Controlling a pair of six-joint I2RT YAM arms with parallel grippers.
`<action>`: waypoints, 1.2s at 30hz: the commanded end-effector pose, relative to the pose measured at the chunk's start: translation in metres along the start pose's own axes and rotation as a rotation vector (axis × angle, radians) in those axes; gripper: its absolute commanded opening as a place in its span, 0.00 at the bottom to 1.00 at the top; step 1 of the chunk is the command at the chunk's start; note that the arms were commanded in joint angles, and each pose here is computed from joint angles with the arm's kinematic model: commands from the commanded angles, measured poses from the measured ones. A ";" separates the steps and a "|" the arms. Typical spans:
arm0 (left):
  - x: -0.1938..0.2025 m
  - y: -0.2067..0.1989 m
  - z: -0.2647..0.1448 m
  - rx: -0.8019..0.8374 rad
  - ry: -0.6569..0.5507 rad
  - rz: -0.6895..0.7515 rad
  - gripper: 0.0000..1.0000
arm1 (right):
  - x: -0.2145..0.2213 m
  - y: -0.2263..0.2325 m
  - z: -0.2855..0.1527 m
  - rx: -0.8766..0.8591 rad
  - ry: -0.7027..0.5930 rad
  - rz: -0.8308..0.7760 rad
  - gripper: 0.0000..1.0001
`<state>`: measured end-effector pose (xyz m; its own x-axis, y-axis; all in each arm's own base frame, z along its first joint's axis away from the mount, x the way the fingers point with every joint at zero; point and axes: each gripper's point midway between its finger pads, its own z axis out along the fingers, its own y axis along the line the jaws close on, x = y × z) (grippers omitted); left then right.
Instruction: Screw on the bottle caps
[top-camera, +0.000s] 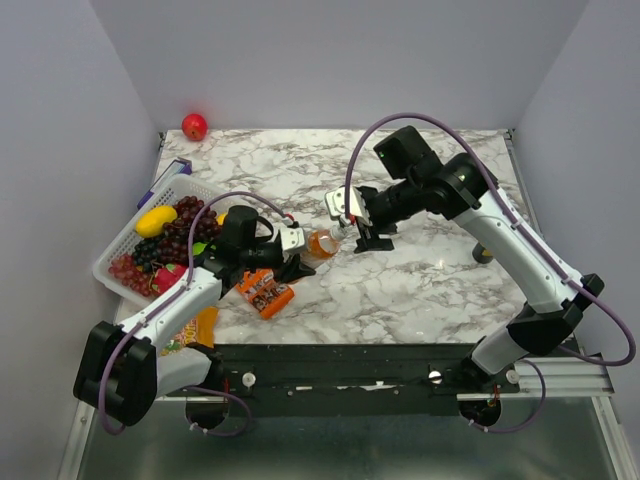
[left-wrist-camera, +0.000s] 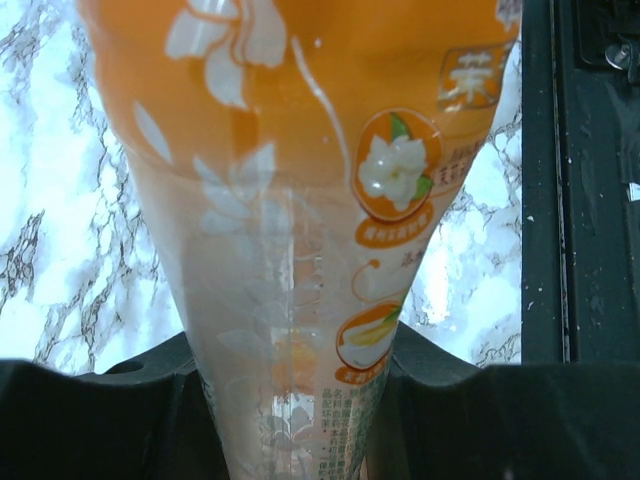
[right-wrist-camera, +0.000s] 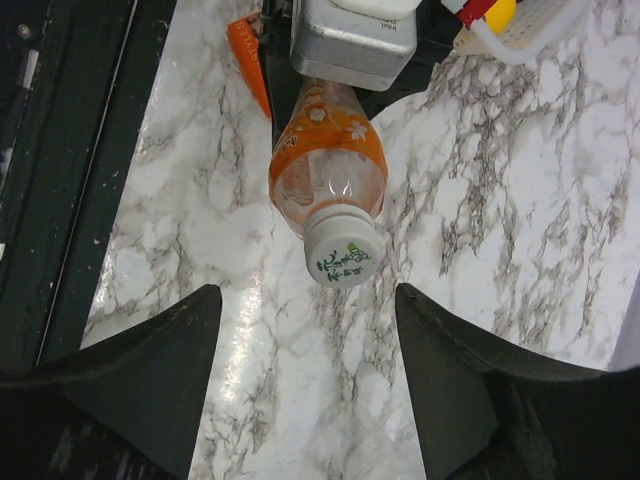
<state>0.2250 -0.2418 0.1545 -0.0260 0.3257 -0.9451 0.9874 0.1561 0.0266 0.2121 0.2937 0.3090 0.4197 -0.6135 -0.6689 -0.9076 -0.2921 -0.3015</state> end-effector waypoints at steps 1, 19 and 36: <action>-0.019 0.007 -0.003 -0.013 -0.022 0.071 0.00 | -0.014 -0.002 0.005 -0.014 -0.061 0.008 0.76; -0.021 0.005 -0.002 0.001 -0.016 0.086 0.00 | -0.015 -0.017 0.019 0.005 -0.062 0.040 0.58; -0.043 0.030 -0.003 -0.175 -0.104 0.100 0.00 | -0.003 -0.004 0.039 -0.092 -0.014 0.299 0.19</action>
<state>0.2323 -0.2428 0.1603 -0.0172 0.3305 -0.9436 0.9814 0.1859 0.0472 0.2265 0.3188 0.3008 0.2918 -0.6348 -0.7155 -0.9559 -0.2189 -0.1956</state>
